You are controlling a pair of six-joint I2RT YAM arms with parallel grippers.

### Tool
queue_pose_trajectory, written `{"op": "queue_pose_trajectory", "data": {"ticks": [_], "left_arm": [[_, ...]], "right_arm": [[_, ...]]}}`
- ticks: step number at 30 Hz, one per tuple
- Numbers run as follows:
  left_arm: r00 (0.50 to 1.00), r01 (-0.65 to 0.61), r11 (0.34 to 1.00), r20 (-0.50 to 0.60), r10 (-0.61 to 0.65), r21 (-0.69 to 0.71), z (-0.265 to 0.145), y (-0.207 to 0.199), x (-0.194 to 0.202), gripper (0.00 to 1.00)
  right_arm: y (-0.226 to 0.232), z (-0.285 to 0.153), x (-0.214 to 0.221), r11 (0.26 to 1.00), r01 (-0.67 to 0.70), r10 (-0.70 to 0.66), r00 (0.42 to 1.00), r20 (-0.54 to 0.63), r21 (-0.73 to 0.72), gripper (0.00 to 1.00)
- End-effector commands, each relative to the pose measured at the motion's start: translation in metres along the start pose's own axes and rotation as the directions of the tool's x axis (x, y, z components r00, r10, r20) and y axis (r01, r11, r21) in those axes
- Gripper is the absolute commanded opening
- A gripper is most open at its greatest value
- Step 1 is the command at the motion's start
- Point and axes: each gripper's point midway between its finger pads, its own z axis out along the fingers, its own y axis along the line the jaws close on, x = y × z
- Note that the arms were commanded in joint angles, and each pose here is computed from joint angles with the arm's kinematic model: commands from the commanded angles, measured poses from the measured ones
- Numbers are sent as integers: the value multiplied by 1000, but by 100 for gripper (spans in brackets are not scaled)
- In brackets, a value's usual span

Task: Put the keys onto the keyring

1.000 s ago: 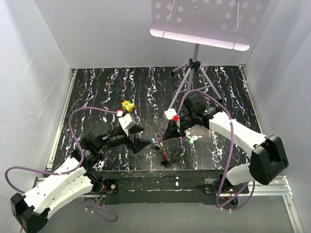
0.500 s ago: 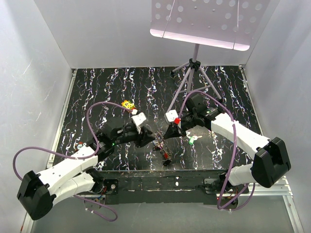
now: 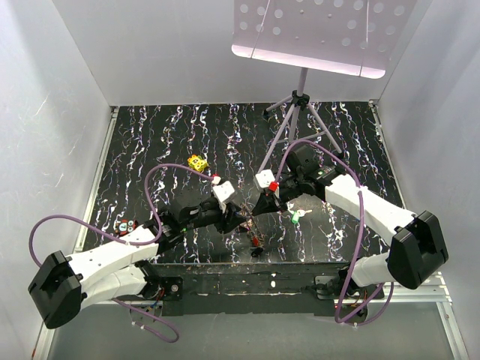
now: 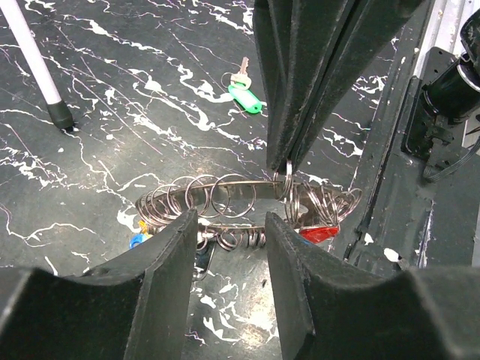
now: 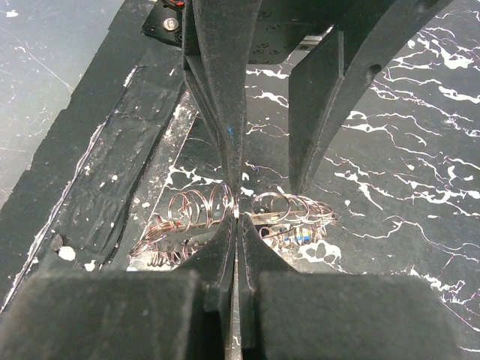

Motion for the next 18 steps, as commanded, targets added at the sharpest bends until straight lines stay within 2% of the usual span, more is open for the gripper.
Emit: {"op": "queue_pose_trajectory", "data": {"ticks": [1,6,11,18], "left_arm": [[999,-1,1000,49,2,-18,1,1,-9,41],[998,7,1000,66,-9,22,-1,-7,-11,44],[996,13,998,88,-19,65,-7,-17,-11,52],[996,27,995,79,-34,94,-2,-21,-9,53]], "right_arm": [[6,4,-10,999,6,-4,999,51,-38,1],[6,5,-9,999,-4,6,999,52,-42,1],[5,5,-8,999,-6,8,999,51,-41,1],[5,5,-8,999,-12,14,999,53,-44,1]]}}
